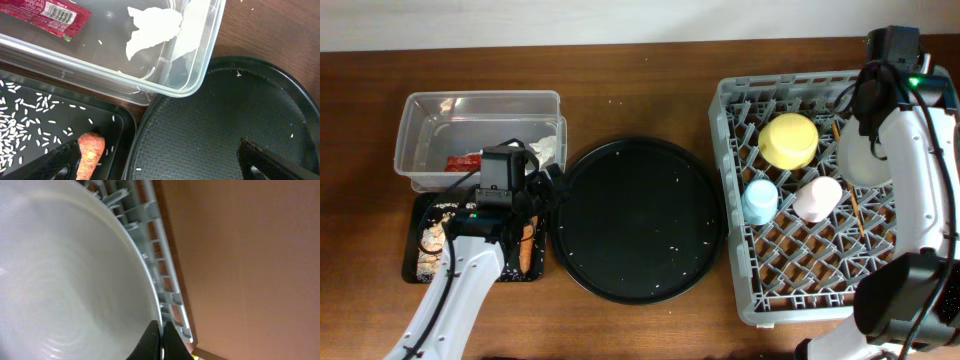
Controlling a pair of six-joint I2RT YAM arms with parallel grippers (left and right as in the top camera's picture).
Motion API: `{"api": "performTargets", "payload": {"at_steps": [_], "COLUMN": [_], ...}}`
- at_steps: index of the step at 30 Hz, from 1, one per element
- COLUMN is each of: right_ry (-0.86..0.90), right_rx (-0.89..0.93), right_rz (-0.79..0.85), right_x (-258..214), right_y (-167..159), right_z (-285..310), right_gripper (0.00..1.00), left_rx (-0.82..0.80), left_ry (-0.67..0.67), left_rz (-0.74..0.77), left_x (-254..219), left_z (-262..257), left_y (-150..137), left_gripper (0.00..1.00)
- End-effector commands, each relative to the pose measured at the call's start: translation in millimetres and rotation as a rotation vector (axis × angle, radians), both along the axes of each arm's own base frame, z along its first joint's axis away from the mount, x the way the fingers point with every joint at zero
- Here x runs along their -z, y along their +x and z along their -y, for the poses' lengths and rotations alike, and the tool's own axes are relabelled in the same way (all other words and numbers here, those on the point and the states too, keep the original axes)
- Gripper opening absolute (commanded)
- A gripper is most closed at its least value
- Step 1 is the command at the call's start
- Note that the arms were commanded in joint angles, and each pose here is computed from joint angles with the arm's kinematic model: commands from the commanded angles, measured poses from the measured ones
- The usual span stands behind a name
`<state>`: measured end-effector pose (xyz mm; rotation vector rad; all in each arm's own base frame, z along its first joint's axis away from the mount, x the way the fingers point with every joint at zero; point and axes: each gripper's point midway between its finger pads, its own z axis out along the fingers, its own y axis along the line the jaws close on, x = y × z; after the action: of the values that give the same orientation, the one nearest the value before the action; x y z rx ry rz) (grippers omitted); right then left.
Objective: Sort waste into correct bins and load items into the dishwasher rack
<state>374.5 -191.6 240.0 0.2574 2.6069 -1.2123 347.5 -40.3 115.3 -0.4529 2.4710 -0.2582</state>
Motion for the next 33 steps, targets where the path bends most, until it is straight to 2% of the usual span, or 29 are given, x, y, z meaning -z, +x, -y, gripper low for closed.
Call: {"api": "performTargets", "payload": {"at_steps": [1, 3, 5, 8, 11, 13, 21, 25, 33], "right_ry": [0.022, -0.026, -0.224, -0.288, -0.459, -0.474, -0.323, -0.159, -0.393], "right_rx": [-0.122, -0.186, -0.092, -0.054, 0.011, -0.045, -0.232, -0.329, -0.200], "right_rz": [-0.138, -0.209, -0.167, -0.122, -0.147, -0.239, -0.269, -0.261, -0.262], "right_x": [30.8, 39.7, 6.9, -6.6, -41.8, -44.0, -8.1, 20.5, -21.2], "right_y": [1.2, 4.2, 5.5, 9.3, 6.4, 9.0, 23.8, 27.8, 23.8], "right_z": [-16.5, -23.0, -6.2, -0.3, 10.5, 9.7, -26.8, -45.9, -28.8], "right_gripper": [0.04, 0.04, 0.04, 0.04, 0.04, 0.04, 0.04, 0.04, 0.04], "left_rx": [-0.004, -0.003, -0.003, -0.004, 0.005, 0.005, 0.005, 0.005, 0.005], "left_ry": [-0.015, -0.015, -0.015, -0.014, -0.015, -0.015, -0.016, -0.016, -0.015], "left_rz": [0.004, 0.004, 0.004, 0.004, 0.006, 0.008, 0.011, 0.011, 0.010], "left_x": [-2.1, -1.9, -1.9, -1.9, -2.2, -2.6, -3.1, -3.1, -2.9], "left_z": [0.7, 0.7, 0.7, 0.7, 3.6, 3.7, 3.8, 3.8, 3.8], "left_y": [-1.0, -1.0, -1.0, -1.0, -1.0, -0.6, 0.1, 0.1, -0.1], "left_gripper": [0.99, 0.99, 0.99, 0.99, 0.99, 0.99, 0.99, 0.99, 0.99]}}
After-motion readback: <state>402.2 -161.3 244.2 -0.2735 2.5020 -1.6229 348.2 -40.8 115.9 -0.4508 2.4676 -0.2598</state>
